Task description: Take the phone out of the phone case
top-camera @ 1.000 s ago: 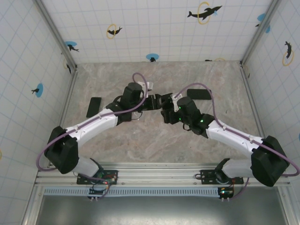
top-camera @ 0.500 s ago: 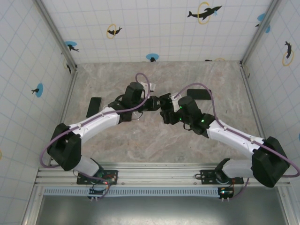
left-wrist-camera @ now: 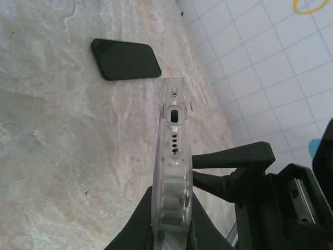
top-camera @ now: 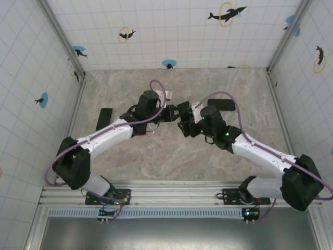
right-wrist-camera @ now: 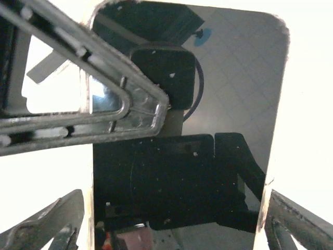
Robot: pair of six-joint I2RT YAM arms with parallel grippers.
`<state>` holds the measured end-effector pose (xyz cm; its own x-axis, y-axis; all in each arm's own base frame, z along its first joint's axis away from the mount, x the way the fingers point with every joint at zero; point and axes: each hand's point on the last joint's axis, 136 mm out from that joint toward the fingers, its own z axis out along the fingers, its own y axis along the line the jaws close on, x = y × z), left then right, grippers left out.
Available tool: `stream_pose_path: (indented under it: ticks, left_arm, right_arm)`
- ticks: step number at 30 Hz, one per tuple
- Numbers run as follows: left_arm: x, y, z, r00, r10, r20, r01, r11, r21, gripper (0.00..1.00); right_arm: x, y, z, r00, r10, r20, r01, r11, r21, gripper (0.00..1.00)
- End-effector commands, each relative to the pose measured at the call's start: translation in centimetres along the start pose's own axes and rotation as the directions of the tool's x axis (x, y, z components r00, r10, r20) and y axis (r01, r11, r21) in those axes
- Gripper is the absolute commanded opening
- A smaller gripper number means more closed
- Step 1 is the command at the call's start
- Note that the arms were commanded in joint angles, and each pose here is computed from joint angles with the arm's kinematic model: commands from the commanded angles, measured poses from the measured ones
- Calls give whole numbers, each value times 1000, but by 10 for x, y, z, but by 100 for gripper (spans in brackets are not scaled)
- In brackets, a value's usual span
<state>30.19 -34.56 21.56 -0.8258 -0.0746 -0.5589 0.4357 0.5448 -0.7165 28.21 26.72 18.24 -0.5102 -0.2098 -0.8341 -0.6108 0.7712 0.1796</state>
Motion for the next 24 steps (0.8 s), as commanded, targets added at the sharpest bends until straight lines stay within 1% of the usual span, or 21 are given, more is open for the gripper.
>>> stream_pose_path:
  ticks: [1,3,6,7,8,9,10,12,15,16,17,20,22,24]
  left_arm:
    - [-46,-25,-21,977,7,214,-14,999,31,0]
    - [-59,-29,-31,954,-1,299,-11,999,40,0]
    - [-71,-32,-37,928,-30,372,7,998,63,1]
    - [-76,-33,-39,918,-43,394,16,997,72,1]
    - [-81,-37,-41,909,-59,412,23,995,92,1]
    - [-76,-31,-39,908,-76,412,42,995,92,1]
    - [-79,-32,-41,897,-96,431,53,993,110,1]
    - [-83,-35,-47,873,-139,467,74,985,154,1]
    - [-89,-45,-49,851,-197,487,100,971,218,3]
    - [-90,-50,-48,847,-207,490,102,967,233,3]
    - [-91,-56,-48,844,-211,493,98,964,247,3]
    - [-91,-67,-48,822,-248,513,115,954,277,3]
    - [-91,-75,-51,800,-281,530,125,942,310,3]
    - [-90,-79,-54,779,-321,539,145,928,343,3]
  right_arm:
    - [-30,9,-19,991,11,134,-6,999,-38,93]
    - [-29,1,-25,986,64,151,-63,998,-11,95]
    - [-39,-6,-42,944,187,272,-188,982,-23,96]
    - [-39,-10,-46,921,247,301,-247,968,-37,97]
    - [-43,-11,-52,888,310,340,-302,950,-77,97]
    - [-44,-10,-57,864,351,362,-333,936,-112,97]
    - [-45,-10,-62,833,402,381,-373,916,-150,97]
    - [-46,-10,-70,755,516,405,-461,857,-231,96]
    - [-48,-12,-82,583,688,432,-569,726,-387,92]
    - [-49,-12,-84,540,719,436,-586,694,-418,91]
    - [-52,-10,-86,511,738,441,-591,674,-444,90]
    - [-61,-7,-92,392,807,442,-612,587,-530,87]
    - [-63,-7,-92,320,849,422,-627,523,-577,85]
    - [-65,-9,-95,255,869,423,-624,483,-615,81]
